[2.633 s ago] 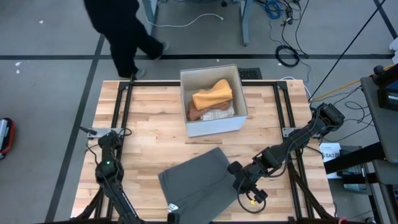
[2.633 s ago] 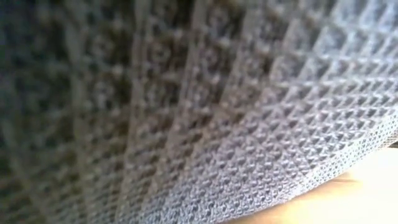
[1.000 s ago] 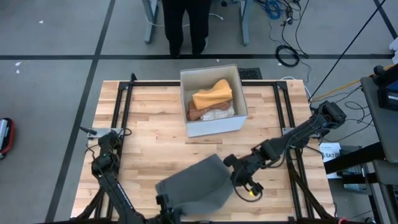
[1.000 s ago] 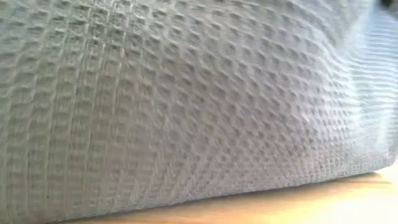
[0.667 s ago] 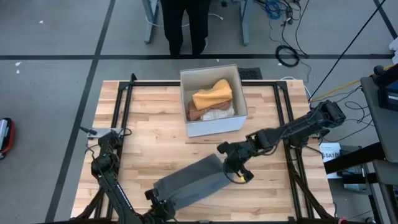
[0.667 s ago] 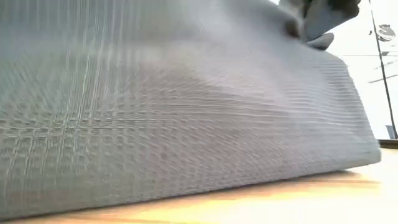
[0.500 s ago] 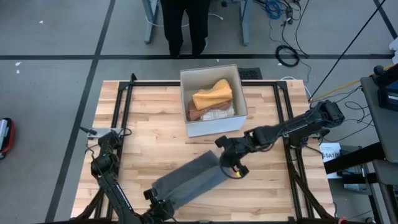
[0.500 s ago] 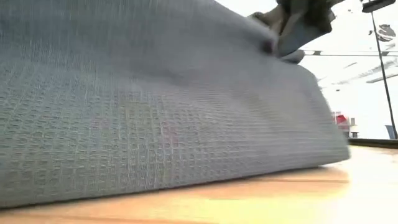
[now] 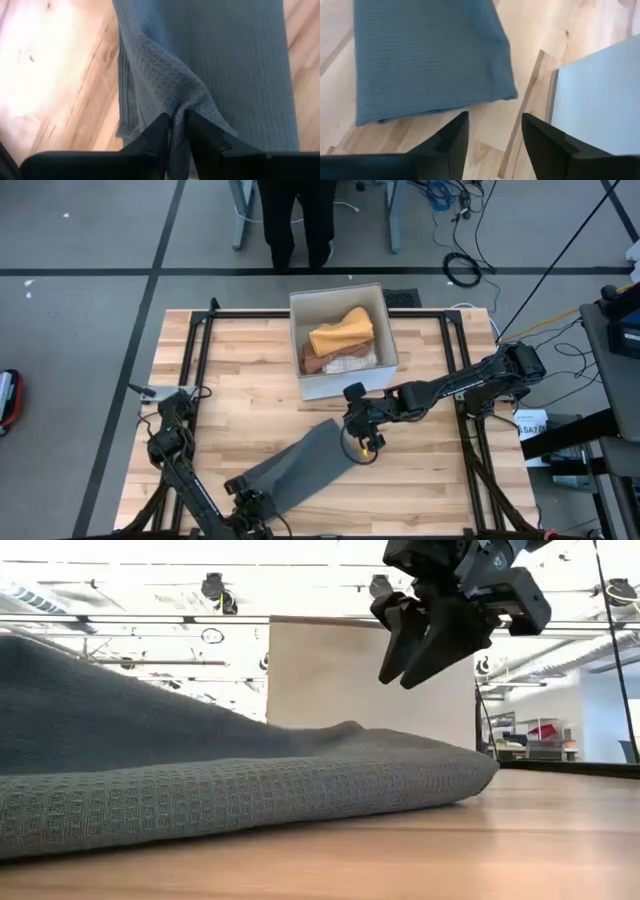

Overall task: Fold towel
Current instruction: Fold the orange towel

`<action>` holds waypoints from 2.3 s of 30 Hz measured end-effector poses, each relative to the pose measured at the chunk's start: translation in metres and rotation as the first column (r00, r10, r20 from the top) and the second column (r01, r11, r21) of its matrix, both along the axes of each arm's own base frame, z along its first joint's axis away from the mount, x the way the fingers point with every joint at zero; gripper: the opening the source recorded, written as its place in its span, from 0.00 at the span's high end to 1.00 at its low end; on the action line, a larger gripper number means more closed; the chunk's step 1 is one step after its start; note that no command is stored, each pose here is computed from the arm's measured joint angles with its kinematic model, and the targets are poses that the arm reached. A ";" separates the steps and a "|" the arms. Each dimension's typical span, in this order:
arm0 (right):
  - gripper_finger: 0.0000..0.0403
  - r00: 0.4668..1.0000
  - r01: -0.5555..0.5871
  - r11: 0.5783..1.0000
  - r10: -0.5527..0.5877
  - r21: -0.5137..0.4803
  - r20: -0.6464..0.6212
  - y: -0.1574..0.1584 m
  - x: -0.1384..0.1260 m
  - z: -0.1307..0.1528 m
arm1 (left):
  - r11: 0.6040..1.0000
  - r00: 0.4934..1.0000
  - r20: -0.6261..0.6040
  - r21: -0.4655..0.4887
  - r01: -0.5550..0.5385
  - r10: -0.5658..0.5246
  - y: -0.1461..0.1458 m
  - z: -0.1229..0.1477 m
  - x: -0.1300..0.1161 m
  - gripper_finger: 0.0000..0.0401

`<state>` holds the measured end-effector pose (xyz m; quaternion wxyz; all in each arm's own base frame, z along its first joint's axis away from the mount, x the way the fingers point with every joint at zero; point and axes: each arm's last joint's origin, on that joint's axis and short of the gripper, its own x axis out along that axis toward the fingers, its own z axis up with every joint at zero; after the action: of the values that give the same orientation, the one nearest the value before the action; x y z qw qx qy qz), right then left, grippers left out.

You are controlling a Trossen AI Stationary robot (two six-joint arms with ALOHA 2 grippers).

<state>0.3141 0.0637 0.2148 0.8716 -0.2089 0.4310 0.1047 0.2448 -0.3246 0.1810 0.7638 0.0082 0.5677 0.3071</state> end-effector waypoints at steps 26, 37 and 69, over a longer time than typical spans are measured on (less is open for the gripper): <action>0.58 0.991 -0.109 0.977 0.120 0.184 -0.050 0.038 0.028 -0.063 | 0.988 0.987 0.026 -0.008 0.157 -0.157 -0.010 0.037 0.006 0.67; 0.58 0.965 0.005 0.986 0.038 0.166 -0.259 0.027 0.013 -0.074 | 0.966 0.960 0.130 0.108 0.233 -0.246 -0.003 0.040 0.023 0.67; 0.58 0.984 -0.168 0.922 0.138 0.348 0.109 0.052 -0.033 0.045 | 0.985 0.984 -0.112 0.078 0.151 -0.142 0.041 -0.035 0.035 0.67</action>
<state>0.2811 0.1161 0.2594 0.9011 -0.0850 0.3508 0.2401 0.2794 -0.2840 0.1464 0.7522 0.0994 0.5913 0.2733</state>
